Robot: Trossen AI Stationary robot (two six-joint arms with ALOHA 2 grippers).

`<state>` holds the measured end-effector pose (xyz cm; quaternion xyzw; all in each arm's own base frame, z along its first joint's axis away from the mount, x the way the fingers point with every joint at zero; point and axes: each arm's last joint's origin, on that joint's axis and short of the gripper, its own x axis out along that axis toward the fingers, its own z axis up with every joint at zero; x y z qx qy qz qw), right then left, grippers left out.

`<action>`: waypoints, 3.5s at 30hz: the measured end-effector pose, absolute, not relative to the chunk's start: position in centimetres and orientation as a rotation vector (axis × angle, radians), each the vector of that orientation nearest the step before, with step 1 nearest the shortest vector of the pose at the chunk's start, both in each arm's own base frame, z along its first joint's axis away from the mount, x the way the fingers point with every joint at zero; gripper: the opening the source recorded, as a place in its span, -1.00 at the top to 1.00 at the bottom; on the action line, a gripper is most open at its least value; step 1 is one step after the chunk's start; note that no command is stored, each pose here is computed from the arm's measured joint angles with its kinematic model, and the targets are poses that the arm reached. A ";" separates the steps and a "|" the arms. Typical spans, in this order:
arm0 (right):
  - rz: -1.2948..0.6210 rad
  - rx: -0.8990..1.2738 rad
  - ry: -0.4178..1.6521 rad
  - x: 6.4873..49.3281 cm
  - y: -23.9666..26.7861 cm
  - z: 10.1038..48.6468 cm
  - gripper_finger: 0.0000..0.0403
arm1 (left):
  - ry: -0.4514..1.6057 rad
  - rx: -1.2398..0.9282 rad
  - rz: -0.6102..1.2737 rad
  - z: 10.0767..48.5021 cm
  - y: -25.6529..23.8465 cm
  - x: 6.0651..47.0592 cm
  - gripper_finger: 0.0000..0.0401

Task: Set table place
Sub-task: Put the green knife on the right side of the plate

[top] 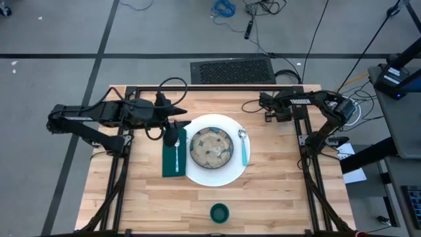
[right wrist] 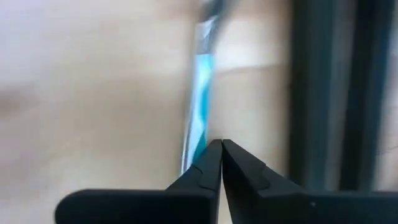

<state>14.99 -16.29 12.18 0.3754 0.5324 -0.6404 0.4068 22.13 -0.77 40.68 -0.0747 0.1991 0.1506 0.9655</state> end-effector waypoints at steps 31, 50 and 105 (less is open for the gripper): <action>-1.579 1.325 0.961 14.9 -19.0 17.3 0.40 | 0.443 -0.119 0.318 40.3 -0.7 22.0 0.02; -1.595 1.410 0.902 14.7 -18.3 13.4 0.67 | 0.494 -0.109 0.322 39.8 -0.7 21.9 0.02; 0.573 0.290 -0.361 30.7 -2.4 45.6 1.00 | -0.112 -0.372 -0.711 41.6 2.5 32.9 0.02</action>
